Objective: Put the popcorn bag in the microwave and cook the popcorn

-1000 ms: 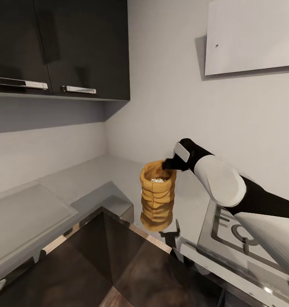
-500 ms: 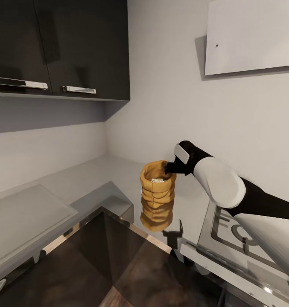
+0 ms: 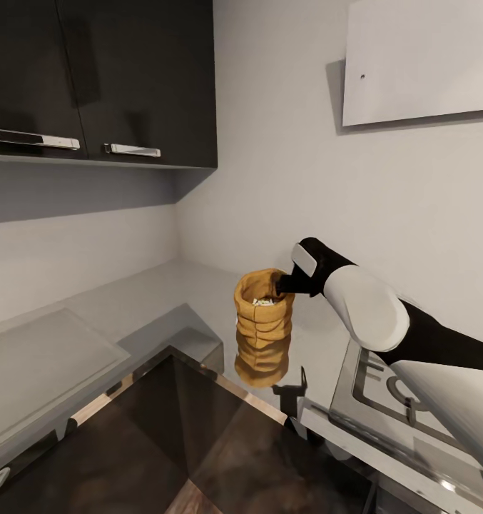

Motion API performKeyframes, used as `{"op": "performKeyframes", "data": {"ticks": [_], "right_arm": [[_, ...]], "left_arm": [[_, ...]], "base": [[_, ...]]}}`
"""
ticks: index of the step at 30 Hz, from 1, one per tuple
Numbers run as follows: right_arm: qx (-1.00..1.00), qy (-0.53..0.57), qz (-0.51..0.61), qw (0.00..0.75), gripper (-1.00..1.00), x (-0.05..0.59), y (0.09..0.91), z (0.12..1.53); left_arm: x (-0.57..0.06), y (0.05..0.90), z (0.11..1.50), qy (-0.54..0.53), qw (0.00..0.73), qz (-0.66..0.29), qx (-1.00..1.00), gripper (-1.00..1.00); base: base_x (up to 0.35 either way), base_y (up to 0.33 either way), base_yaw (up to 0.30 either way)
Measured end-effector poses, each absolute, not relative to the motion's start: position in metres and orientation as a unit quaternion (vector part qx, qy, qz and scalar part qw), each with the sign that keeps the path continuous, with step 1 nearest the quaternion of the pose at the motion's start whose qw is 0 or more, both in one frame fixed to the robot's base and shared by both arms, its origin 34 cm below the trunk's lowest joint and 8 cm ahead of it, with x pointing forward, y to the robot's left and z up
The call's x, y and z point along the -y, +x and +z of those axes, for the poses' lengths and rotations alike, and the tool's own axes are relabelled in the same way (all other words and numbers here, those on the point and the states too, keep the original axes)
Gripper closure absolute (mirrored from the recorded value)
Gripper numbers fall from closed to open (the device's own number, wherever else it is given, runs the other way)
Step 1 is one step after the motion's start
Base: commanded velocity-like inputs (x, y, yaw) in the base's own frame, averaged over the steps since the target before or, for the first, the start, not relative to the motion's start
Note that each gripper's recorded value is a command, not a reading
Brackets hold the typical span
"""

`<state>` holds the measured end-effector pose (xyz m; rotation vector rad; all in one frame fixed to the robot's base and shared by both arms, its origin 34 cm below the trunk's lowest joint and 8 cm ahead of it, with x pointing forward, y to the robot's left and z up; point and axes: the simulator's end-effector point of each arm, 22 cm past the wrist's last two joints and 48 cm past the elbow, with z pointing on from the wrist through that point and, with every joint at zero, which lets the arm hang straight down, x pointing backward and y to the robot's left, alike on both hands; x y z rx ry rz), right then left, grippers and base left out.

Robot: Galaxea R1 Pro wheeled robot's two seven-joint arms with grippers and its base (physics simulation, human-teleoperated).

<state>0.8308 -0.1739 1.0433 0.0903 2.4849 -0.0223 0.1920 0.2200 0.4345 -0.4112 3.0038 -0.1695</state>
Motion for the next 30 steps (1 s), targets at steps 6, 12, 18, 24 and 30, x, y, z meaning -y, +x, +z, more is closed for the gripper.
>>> {"op": "performKeyframes", "data": {"ticks": [6, 12, 18, 24, 30], "right_arm": [[-0.950, 0.027, 0.009, 0.312, -1.00, 0.166, 0.827, 1.041], [-0.950, 0.026, 0.011, 0.311, -1.00, 0.164, 0.827, 1.040], [-0.950, 0.026, 0.011, 0.311, -1.00, 0.165, 0.827, 1.040], [-0.951, 0.025, 0.011, 0.308, -1.00, 0.164, 0.826, 1.039], [-0.958, 0.027, 0.025, 0.283, -1.00, 0.164, 0.817, 1.041]], "left_arm": [[-0.220, 0.192, 0.435, -0.135, 0.053, -0.056, -0.988, -1.00], [-0.221, 0.192, 0.435, -0.136, 0.053, -0.056, -0.988, -1.00], [-0.220, 0.192, 0.435, -0.136, 0.053, -0.056, -0.988, -1.00], [-0.220, 0.192, 0.435, -0.136, 0.052, -0.056, -0.988, -1.00], [-0.220, 0.192, 0.435, -0.136, 0.053, -0.055, -0.988, -1.00]], "base": [[0.000, 0.000, 0.000], [0.100, 0.000, 0.000], [0.044, 0.000, 0.000], [0.002, 0.000, 0.000], [0.000, 0.000, 0.000]]}}
